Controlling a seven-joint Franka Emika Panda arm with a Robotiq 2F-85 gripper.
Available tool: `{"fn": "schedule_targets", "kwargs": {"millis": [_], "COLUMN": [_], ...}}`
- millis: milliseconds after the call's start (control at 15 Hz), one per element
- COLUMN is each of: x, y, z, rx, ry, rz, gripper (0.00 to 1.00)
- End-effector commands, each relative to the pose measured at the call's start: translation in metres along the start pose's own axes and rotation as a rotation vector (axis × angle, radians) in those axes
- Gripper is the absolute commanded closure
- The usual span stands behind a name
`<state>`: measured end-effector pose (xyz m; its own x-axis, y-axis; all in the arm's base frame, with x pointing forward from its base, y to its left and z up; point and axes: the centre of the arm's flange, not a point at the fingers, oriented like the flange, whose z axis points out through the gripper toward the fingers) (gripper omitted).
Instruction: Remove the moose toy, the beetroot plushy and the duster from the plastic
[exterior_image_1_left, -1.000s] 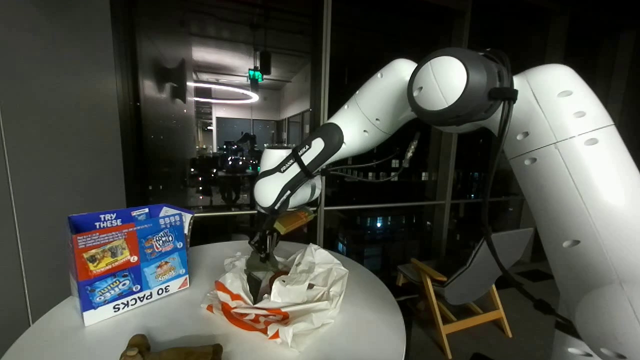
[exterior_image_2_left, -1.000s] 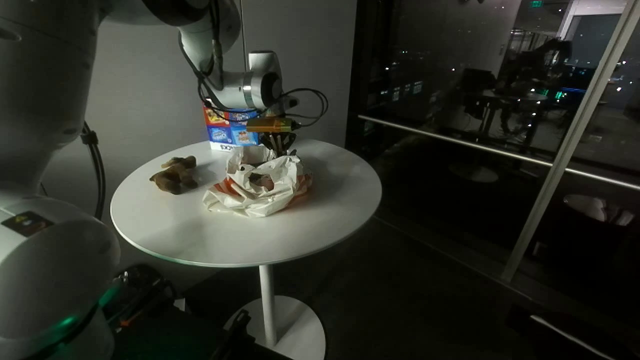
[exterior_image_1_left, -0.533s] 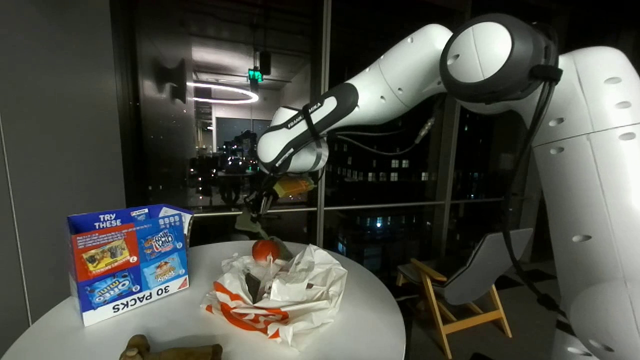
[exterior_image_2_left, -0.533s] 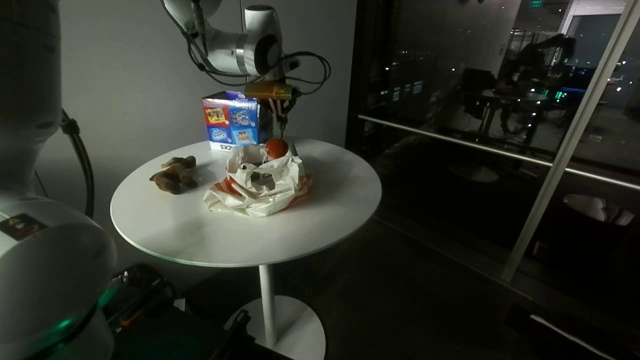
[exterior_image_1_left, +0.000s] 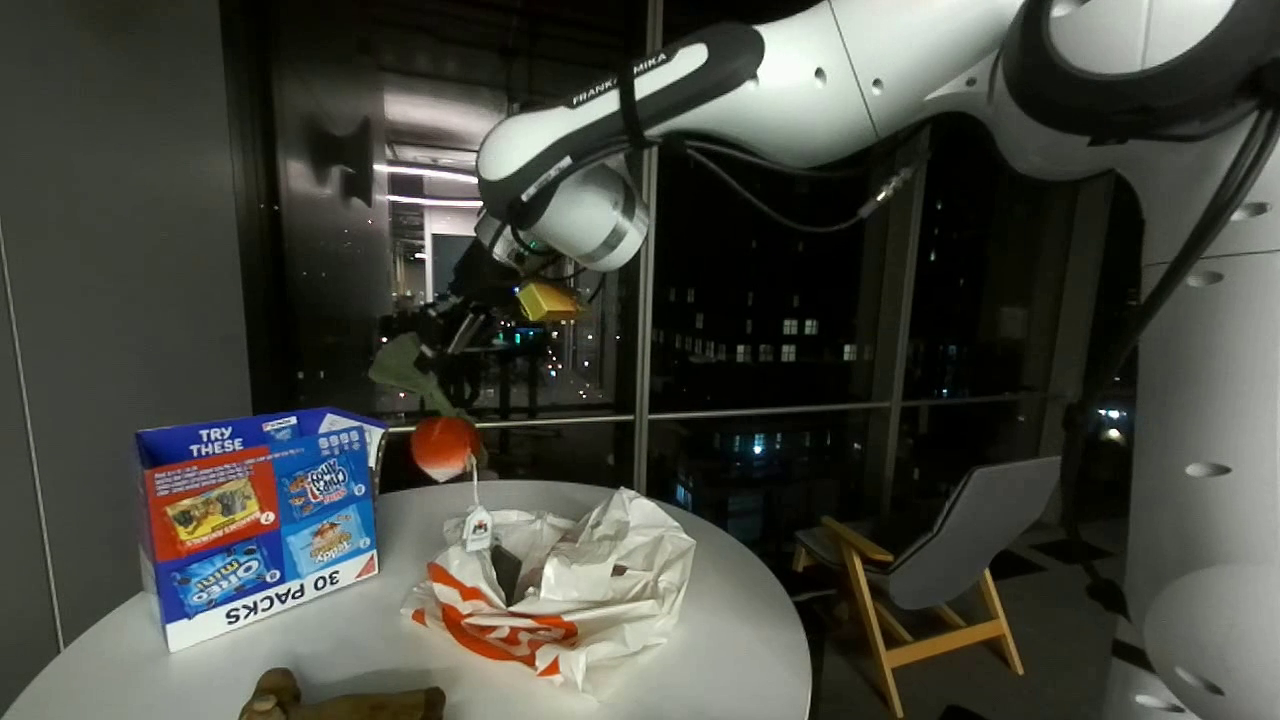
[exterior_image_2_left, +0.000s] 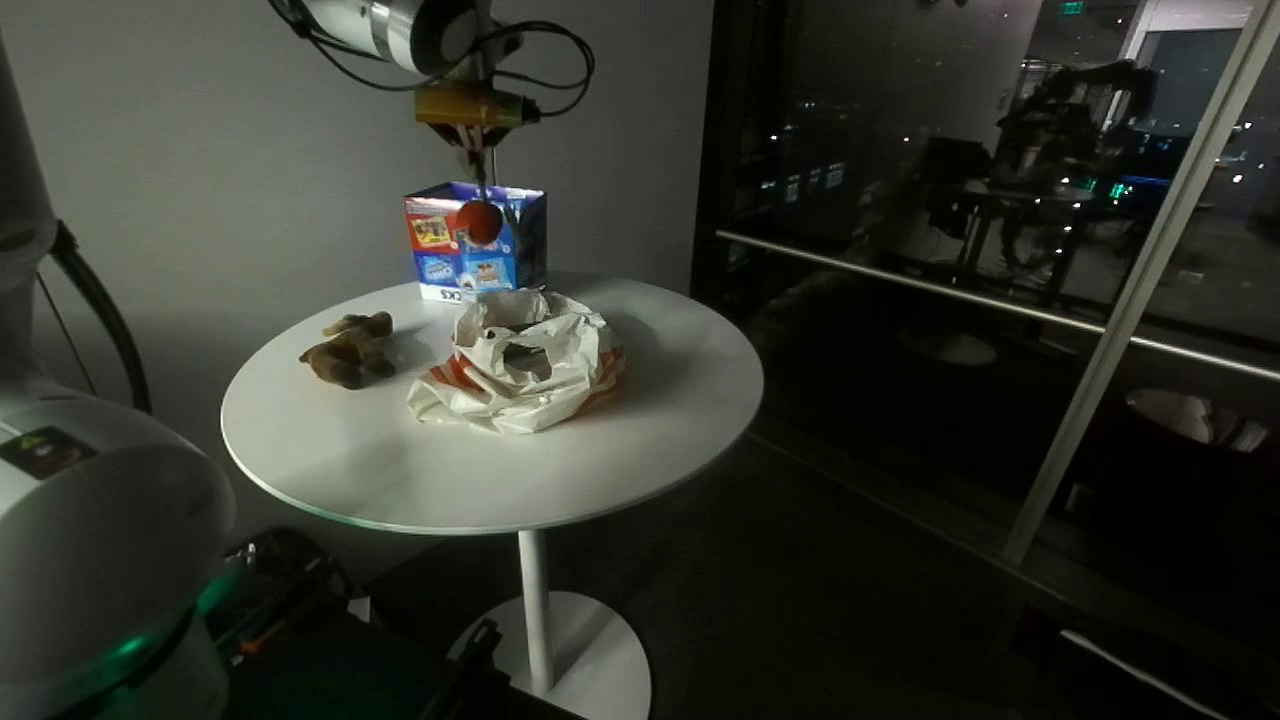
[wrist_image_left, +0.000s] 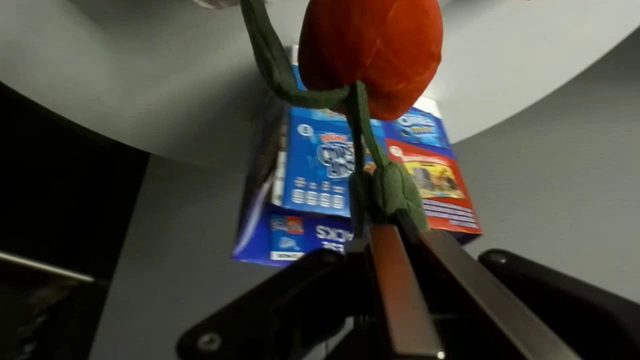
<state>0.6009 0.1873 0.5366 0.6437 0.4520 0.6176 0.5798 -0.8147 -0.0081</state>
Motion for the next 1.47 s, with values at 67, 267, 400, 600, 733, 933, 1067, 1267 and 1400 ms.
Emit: {"fn": "schedule_targets", "kwargs": {"millis": [67,267,400,600,733,933,1067,1267,1400], "x": [-0.01,-0.03,-0.048,-0.067,-0.07,-0.072,-0.078,-0.095,-0.11], "y": [-0.063,-0.082,-0.087,-0.087,-0.082,-0.053,-0.02,0.025,0.043], "z": [0.003,0.048,0.073,0.1,0.106,0.108,0.107,0.113,0.121], "rx": [0.219,0.306,0.369,0.448,0.451,0.311,0.195,0.079,0.037], "ry": [0.006,-0.069,-0.15,-0.243,-0.268,-0.291,-0.31,-0.376,-0.428], "rz": [-0.152,-0.207,-0.234,-0.233,-0.222,-0.194,-0.171,-0.083,-0.042], "gripper": [0.94,0.93,0.85,0.52,0.38,0.14,0.01,0.0,0.0]}}
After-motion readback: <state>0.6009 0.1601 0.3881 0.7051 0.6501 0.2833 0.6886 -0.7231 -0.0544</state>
